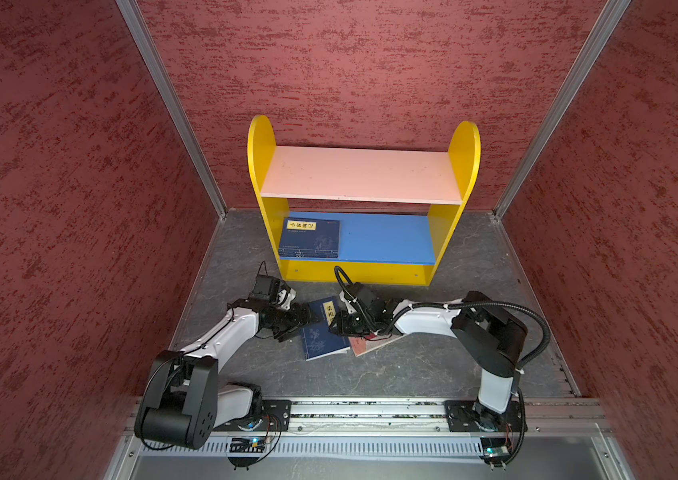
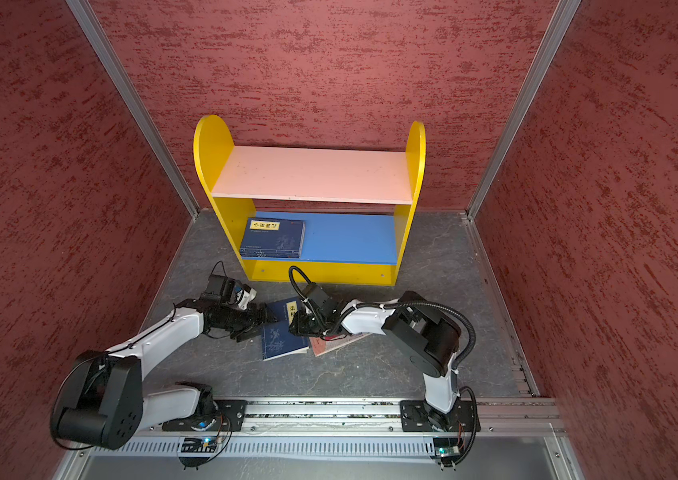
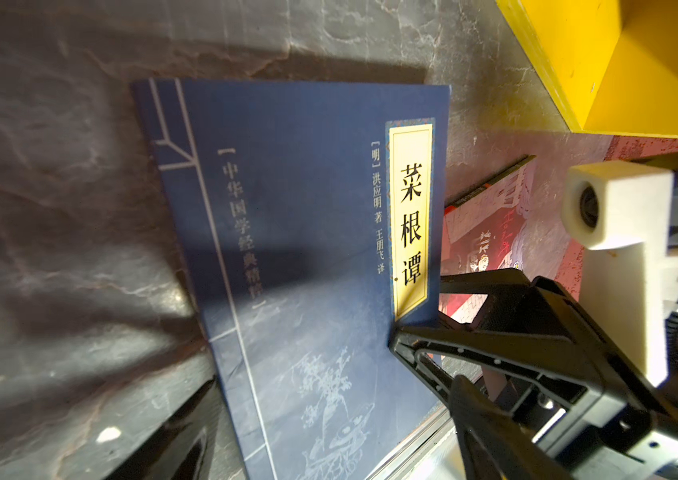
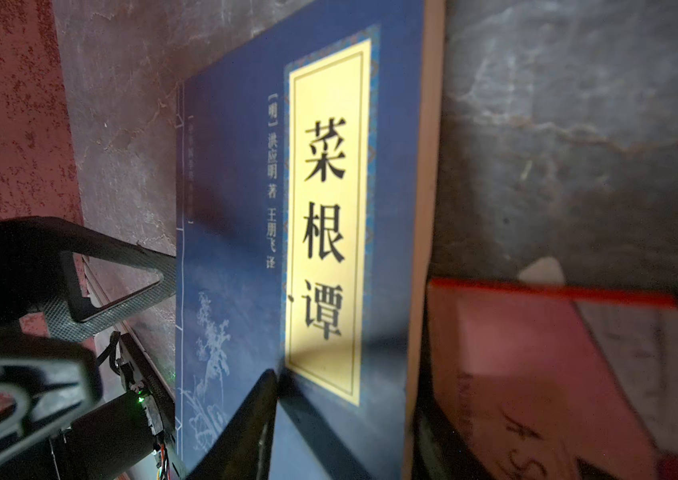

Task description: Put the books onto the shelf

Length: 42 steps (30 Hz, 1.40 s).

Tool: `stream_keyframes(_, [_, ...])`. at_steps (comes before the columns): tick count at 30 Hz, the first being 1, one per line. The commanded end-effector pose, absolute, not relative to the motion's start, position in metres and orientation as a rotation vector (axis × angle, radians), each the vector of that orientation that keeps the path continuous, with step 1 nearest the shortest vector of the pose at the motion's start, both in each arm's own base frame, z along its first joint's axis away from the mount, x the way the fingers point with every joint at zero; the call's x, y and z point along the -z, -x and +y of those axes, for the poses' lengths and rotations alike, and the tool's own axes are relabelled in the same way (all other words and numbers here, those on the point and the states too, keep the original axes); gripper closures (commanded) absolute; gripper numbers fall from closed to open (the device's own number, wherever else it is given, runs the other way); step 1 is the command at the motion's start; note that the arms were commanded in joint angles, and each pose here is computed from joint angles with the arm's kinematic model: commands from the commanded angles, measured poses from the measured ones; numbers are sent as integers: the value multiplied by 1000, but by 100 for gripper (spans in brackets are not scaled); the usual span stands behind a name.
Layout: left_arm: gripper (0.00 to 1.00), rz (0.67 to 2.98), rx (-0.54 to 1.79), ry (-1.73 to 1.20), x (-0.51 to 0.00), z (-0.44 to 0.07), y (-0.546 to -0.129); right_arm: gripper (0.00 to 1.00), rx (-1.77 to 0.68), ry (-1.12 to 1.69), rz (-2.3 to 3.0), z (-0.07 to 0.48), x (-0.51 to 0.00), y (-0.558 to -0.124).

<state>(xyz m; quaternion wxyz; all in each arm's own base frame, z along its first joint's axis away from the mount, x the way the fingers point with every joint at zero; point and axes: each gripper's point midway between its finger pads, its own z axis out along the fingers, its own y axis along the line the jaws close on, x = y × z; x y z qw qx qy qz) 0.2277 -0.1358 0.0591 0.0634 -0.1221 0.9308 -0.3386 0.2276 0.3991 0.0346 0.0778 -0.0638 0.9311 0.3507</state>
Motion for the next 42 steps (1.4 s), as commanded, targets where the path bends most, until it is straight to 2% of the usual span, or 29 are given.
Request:
stream_keyframes(1, [15, 2727, 1225, 283, -84, -156, -232, 52, -952, 183, 2891, 389, 1, -211])
stream_keyframes(9, [18, 2697, 1301, 354, -91, -156, -236, 51, -1031, 192, 2856, 399, -10, -213])
stream_keyframes(21, [13, 2635, 1437, 315, -102, -167, -235, 51, -1106, 195, 2834, 406, -18, -212])
stream_keyframes(28, [14, 2647, 1400, 368, -96, -160, -236, 51, -1167, 185, 2802, 411, -28, -213])
stream_keyframes(32, [15, 2702, 1270, 422, -84, -147, -237, 51, -1174, 188, 2803, 412, -30, -212])
stream_keyframes(42, [16, 2694, 1275, 484, -79, -142, -244, 52, -1242, 175, 2786, 418, -37, -212])
